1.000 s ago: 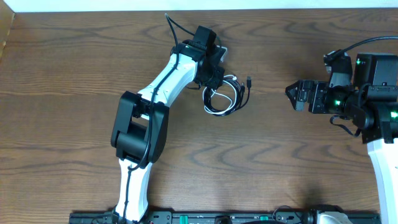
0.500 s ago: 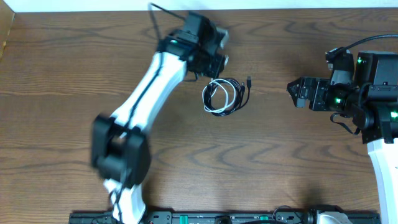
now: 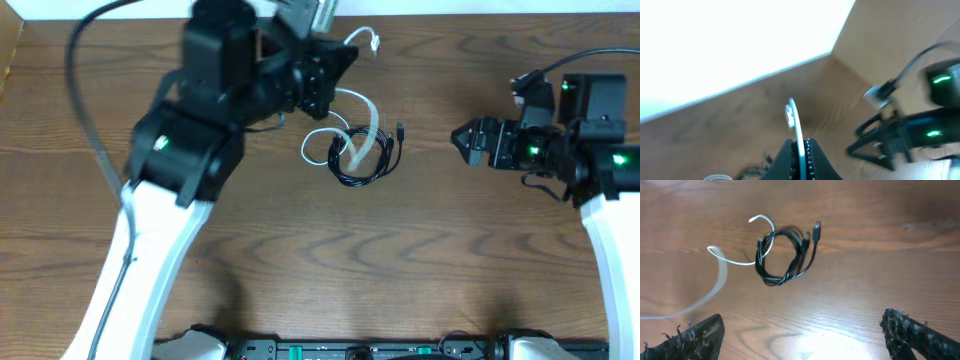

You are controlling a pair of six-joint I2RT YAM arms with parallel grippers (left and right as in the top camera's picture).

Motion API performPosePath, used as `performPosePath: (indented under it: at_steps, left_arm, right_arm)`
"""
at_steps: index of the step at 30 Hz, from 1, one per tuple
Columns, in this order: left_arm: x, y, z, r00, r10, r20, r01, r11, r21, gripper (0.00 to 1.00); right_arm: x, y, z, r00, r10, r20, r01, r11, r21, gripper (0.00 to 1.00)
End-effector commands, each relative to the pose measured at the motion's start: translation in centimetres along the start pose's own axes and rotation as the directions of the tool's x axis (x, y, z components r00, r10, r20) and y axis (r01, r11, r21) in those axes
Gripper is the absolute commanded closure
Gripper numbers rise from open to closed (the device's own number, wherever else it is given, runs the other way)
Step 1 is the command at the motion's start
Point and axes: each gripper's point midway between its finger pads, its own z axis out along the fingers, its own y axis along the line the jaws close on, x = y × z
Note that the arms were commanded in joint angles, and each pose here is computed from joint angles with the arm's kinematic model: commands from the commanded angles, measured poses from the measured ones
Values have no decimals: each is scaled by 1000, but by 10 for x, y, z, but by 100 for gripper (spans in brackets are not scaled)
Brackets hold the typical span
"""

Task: Untangle cables

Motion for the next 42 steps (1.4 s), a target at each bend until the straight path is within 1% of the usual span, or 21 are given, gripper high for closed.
performPosePath:
  at_steps: [1, 3, 4, 6, 10, 13, 17, 19, 20, 22, 23, 25, 29, 33, 36, 40, 42]
  left_arm:
    - [-37, 1, -49, 987, 23, 156, -3, 992, -125, 93]
    - [-46, 10, -67, 979, 34, 203, 8, 979, -206, 92]
    - [-52, 18, -81, 971, 36, 238, 31, 962, -271, 93]
    - [-58, 28, -101, 960, 47, 277, 55, 936, -349, 92]
    - [-65, 52, -147, 938, 74, 339, 115, 856, -504, 93]
    - [-63, 70, -173, 931, 83, 357, 156, 792, -590, 93]
    - [-56, 96, -199, 931, 75, 358, 202, 712, -673, 92]
    - [-52, 104, -203, 934, 65, 350, 211, 691, -692, 93]
    - [-48, 109, -205, 939, 53, 340, 217, 676, -704, 93]
    - [-42, 115, -205, 945, 36, 325, 221, 662, -716, 93]
    - [-38, 119, -204, 949, 25, 315, 223, 655, -722, 93]
    - [-33, 124, -202, 954, 6, 298, 223, 647, -729, 93]
    - [-24, 133, -192, 964, -28, 265, 221, 640, -736, 93]
    - [-15, 142, -179, 971, -65, 228, 216, 645, -733, 93]
    - [-7, 147, -165, 976, -101, 194, 211, 668, -713, 92]
    - [0, 156, -155, 978, -127, 168, 210, 663, -719, 93]
    - [1, 157, -154, 978, -130, 165, 209, 662, -719, 93]
  right_arm:
    - [-1, 12, 14, 999, 5, -41, -7, 998, -69, 4]
    - [-1, 16, 24, 998, -10, -58, 5, 996, -84, 4]
    - [-1, 22, 32, 997, -29, -66, 23, 995, -96, 5]
    - [-1, 31, 45, 995, -59, -76, 50, 992, -115, 6]
    - [1, 52, 80, 993, -57, -108, 41, 989, -144, 11]
    - [5, 69, 113, 990, -59, -130, 36, 984, -172, 16]
    - [16, 81, 166, 987, -32, -157, 10, 990, -140, 24]
    - [20, 83, 182, 986, -24, -163, 3, 992, -127, 28]
    - [24, 81, 193, 986, 1, -168, -18, 995, -99, 33]
    - [31, 73, 208, 984, 57, -171, -61, 998, -20, 40]
    - [35, 64, 214, 981, 94, -167, -88, 995, 43, 45]
    - [42, 49, 218, 976, 149, -157, -126, 982, 143, 47]
    - [51, 24, 213, 973, 190, -133, -144, 944, 297, 51]
    - [59, 12, 214, 967, 209, -147, -147, 924, 352, 56]
    - [72, 7, 227, 955, 238, -176, -158, 913, 375, 58]
    - [93, 7, 248, 942, 253, -222, -155, 911, 381, 60]
    - [96, 8, 250, 941, 248, -229, -147, 911, 384, 62]
